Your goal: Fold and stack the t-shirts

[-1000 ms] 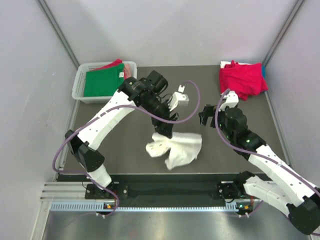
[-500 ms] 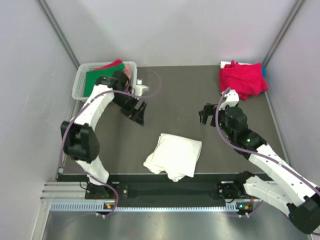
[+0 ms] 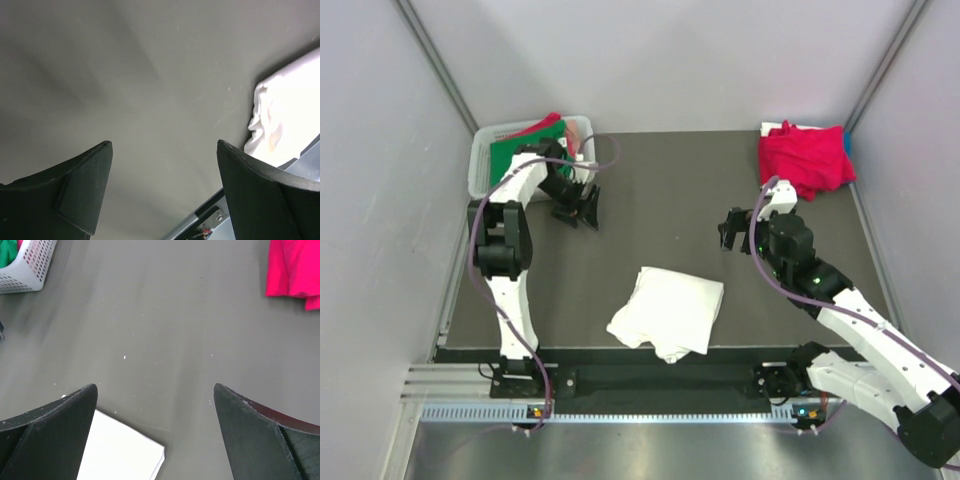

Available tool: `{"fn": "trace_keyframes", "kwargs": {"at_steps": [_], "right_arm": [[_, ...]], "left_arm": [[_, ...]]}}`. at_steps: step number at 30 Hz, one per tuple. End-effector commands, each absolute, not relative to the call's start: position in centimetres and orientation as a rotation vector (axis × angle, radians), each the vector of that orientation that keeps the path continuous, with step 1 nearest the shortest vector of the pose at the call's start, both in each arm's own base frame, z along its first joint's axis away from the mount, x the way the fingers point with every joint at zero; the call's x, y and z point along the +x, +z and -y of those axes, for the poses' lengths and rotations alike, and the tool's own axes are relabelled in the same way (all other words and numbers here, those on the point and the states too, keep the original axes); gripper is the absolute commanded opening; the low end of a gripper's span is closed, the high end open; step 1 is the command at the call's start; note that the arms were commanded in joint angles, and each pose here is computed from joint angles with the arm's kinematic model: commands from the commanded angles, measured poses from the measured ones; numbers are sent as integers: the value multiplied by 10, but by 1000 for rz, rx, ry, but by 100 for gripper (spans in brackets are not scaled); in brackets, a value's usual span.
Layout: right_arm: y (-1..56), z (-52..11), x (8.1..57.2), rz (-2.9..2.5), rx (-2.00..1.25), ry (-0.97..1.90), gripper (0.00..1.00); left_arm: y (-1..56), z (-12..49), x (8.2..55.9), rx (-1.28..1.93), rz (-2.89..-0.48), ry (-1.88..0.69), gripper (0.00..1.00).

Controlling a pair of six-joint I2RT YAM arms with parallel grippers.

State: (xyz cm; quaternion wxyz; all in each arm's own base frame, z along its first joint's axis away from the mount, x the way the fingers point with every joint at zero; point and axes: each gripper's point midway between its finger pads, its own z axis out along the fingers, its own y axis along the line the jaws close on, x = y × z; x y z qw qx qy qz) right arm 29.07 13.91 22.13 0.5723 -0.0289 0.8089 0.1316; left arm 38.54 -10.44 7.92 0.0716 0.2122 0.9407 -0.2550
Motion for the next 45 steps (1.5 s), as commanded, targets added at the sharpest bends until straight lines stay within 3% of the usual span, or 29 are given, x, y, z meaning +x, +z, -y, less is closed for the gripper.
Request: {"fn": "trace_keyframes", "kwargs": {"at_steps": [1, 5, 15, 32, 37, 39, 43, 45], "right_arm": [[248, -139, 293, -1837, -64, 307, 100], [247, -138, 293, -1839, -71, 298, 100], [243, -141, 292, -1847, -68, 317, 100], [241, -136, 284, -1859, -74, 314, 100], [239, -138, 283, -1864, -82, 320, 100], [238, -138, 282, -1872, -92, 319, 100], [232, -151, 279, -1919, -158, 363, 100], [225, -157, 274, -1953, -175, 400, 100]], "left_arm": [[85, 89, 410, 482, -2802, -800, 89], [87, 67, 429, 336, -2771, -807, 88], [101, 13, 466, 112, -2603, -544, 89], [131, -75, 529, -119, -2454, -458, 89], [129, -69, 521, -104, -2479, -495, 89], [125, -53, 502, -91, -2507, -573, 89], [133, -4, 456, 51, -2522, -650, 98], [158, 28, 435, 184, -2485, -650, 98]]}}
